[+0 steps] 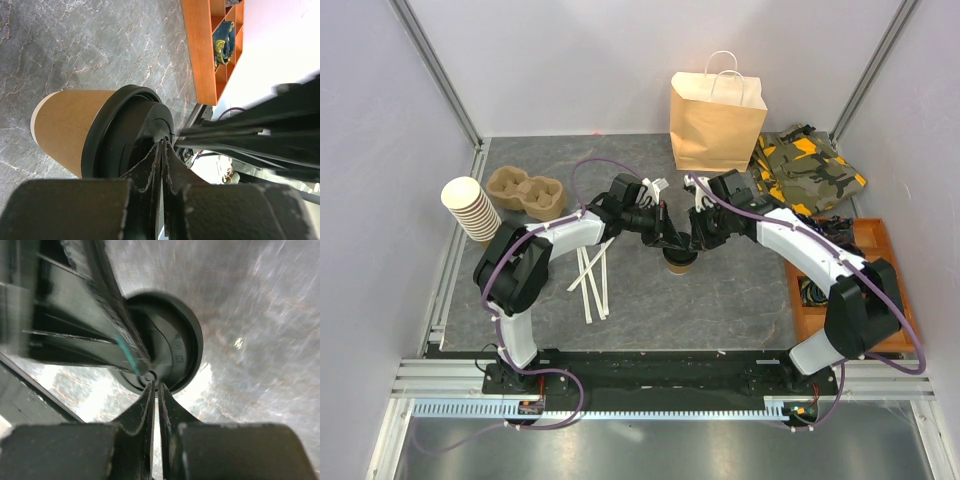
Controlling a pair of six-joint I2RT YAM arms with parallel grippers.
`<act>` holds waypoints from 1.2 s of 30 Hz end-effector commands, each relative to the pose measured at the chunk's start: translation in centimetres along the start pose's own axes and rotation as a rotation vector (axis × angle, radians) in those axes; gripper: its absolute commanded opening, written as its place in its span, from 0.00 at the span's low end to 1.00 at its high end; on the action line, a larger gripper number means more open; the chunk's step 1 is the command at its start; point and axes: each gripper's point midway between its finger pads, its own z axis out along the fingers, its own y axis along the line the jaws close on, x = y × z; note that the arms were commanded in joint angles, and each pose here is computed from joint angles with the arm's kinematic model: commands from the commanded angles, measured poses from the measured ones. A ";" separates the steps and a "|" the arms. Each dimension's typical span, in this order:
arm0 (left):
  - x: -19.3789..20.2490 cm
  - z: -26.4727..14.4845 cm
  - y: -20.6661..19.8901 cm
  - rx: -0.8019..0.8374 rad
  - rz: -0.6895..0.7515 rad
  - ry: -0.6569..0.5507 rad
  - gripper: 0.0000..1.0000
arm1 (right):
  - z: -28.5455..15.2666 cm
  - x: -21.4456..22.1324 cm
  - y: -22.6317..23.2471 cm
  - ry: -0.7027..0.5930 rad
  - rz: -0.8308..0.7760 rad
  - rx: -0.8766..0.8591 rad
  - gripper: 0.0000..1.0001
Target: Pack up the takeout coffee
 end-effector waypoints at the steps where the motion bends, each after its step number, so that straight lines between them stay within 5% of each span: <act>1: 1.9 0.8 5.9 -0.179 -0.035 0.038 0.07 | 2.8 4.1 -1.4 0.114 0.019 0.025 0.12; 6: 1.7 0.7 6.1 -0.180 -0.038 0.036 0.06 | 2.3 3.8 -1.3 0.114 0.014 0.030 0.11; 20: 1.6 0.5 5.6 -0.166 -0.021 0.034 0.06 | -2.7 -7.2 -0.8 -0.162 -0.007 0.050 0.12; 32: 1.6 0.7 6.0 -0.171 -0.033 0.039 0.06 | 4.4 1.0 -3.4 0.074 0.027 0.062 0.11; 36: 1.6 0.7 6.2 -0.173 -0.032 0.041 0.06 | 3.6 0.3 -3.7 0.050 0.009 0.091 0.11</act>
